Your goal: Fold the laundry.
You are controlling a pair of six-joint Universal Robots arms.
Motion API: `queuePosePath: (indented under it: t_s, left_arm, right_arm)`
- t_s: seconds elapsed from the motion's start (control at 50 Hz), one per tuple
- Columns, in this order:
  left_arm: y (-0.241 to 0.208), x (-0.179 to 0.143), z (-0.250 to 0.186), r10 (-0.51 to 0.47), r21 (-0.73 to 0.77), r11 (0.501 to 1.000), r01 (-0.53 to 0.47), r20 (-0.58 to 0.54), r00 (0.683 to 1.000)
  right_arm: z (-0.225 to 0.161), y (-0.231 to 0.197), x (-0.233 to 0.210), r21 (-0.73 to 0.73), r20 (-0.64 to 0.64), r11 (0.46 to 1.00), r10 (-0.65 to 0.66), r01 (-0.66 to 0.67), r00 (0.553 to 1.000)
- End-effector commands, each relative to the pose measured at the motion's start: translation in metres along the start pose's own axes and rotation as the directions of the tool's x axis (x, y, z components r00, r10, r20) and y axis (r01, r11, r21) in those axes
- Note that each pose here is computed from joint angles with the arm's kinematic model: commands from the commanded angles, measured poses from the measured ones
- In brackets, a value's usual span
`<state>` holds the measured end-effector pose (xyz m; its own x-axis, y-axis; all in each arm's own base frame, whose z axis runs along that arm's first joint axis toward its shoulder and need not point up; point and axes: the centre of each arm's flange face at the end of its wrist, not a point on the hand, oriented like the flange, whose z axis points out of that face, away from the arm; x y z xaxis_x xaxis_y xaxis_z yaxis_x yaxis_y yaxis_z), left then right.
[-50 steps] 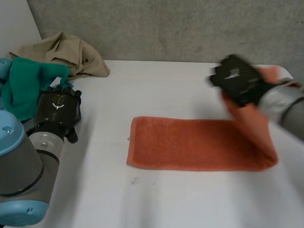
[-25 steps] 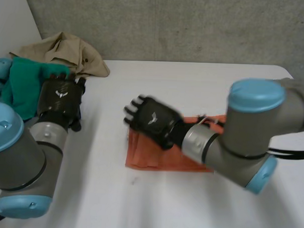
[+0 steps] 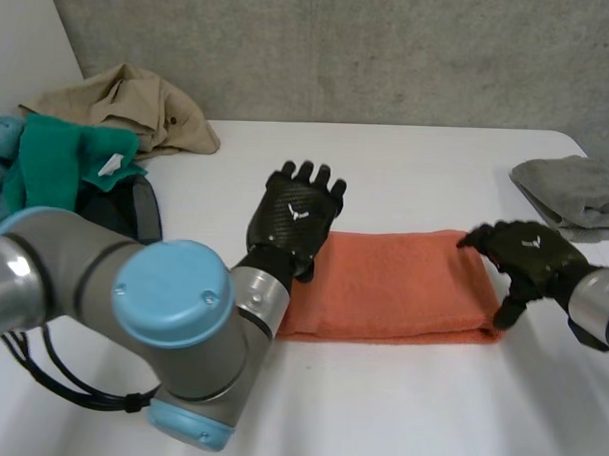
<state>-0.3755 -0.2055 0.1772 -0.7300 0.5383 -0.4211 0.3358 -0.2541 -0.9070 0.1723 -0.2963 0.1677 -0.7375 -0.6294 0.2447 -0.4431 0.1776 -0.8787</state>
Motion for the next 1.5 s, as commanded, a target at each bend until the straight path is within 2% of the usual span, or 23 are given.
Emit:
queuePosePath:
  t_s: [0.02, 0.24, 0.6, 0.74, 0.88, 0.96, 1.08, 1.12, 1.18, 1.2, 1.28, 1.34, 1.42, 1.44, 1.5]
  left_arm:
    - [0.036, 0.008, 0.008, 0.016, -0.095, 0.995, -0.014, 0.020, 1.000]
    - [0.054, 0.009, -0.002, 0.033, -0.177, 0.984, -0.025, 0.044, 0.998]
    - [0.051, 0.003, -0.011, 0.039, -0.194, 0.981, -0.026, 0.064, 0.997]
    - [0.032, -0.009, -0.016, 0.031, -0.172, 0.985, -0.012, 0.106, 0.994]
    - [0.013, -0.035, -0.024, 0.026, -0.146, 0.989, -0.002, 0.159, 0.987]
    - [0.007, -0.043, -0.030, 0.027, -0.146, 0.989, -0.002, 0.172, 0.985]
    - [0.005, -0.066, -0.031, 0.025, -0.159, 0.987, 0.012, 0.231, 0.973]
    - [0.004, -0.071, -0.030, 0.023, -0.157, 0.987, 0.016, 0.246, 0.969]
    - [0.005, -0.074, -0.030, 0.018, -0.159, 0.987, 0.024, 0.257, 0.966]
    - [0.005, -0.076, -0.030, 0.008, -0.157, 0.987, 0.035, 0.265, 0.964]
    - [0.002, -0.078, -0.028, -0.033, -0.138, 0.988, 0.075, 0.280, 0.959]
    - [0.000, -0.079, -0.027, -0.051, -0.127, 0.988, 0.090, 0.285, 0.957]
    - [-0.005, -0.082, -0.022, -0.061, -0.104, 0.990, 0.095, 0.292, 0.954]
    - [-0.008, -0.082, -0.021, -0.065, -0.094, 0.991, 0.096, 0.294, 0.954]
    - [-0.014, -0.082, -0.019, -0.071, -0.075, 0.992, 0.097, 0.291, 0.954]
  right_arm:
    - [-0.001, 0.025, 0.002, -0.010, 0.002, 1.000, -0.030, 0.030, 1.000]
    - [0.009, 0.038, 0.000, -0.017, 0.020, 1.000, -0.010, 0.010, 1.000]
    - [0.012, 0.040, 0.000, -0.015, 0.017, 0.999, 0.038, -0.038, 0.999]
    - [0.014, 0.033, 0.013, -0.002, -0.055, 1.000, -0.013, 0.013, 0.998]
    - [0.013, -0.008, 0.014, 0.082, -0.088, 0.985, -0.142, 0.150, 0.986]
    - [0.015, -0.047, -0.024, 0.200, -0.024, 0.944, -0.264, 0.263, 0.964]
    - [0.009, -0.092, -0.111, 0.398, 0.111, 0.839, -0.446, 0.371, 0.888]
    - [0.007, -0.091, -0.149, 0.448, 0.189, 0.811, -0.497, 0.376, 0.847]
    - [0.005, -0.082, -0.184, 0.471, 0.261, 0.795, -0.539, 0.382, 0.801]
    - [0.006, -0.075, -0.201, 0.479, 0.292, 0.785, -0.564, 0.392, 0.772]
    - [0.011, -0.063, -0.217, 0.476, 0.299, 0.766, -0.604, 0.433, 0.739]
    - [0.013, -0.067, -0.213, 0.467, 0.283, 0.773, -0.590, 0.429, 0.756]
    - [0.012, -0.076, -0.201, 0.415, 0.276, 0.841, -0.480, 0.347, 0.833]
    - [0.015, -0.081, -0.187, 0.384, 0.271, 0.879, -0.400, 0.282, 0.876]
    - [0.018, -0.086, -0.155, 0.331, 0.246, 0.931, -0.241, 0.152, 0.939]
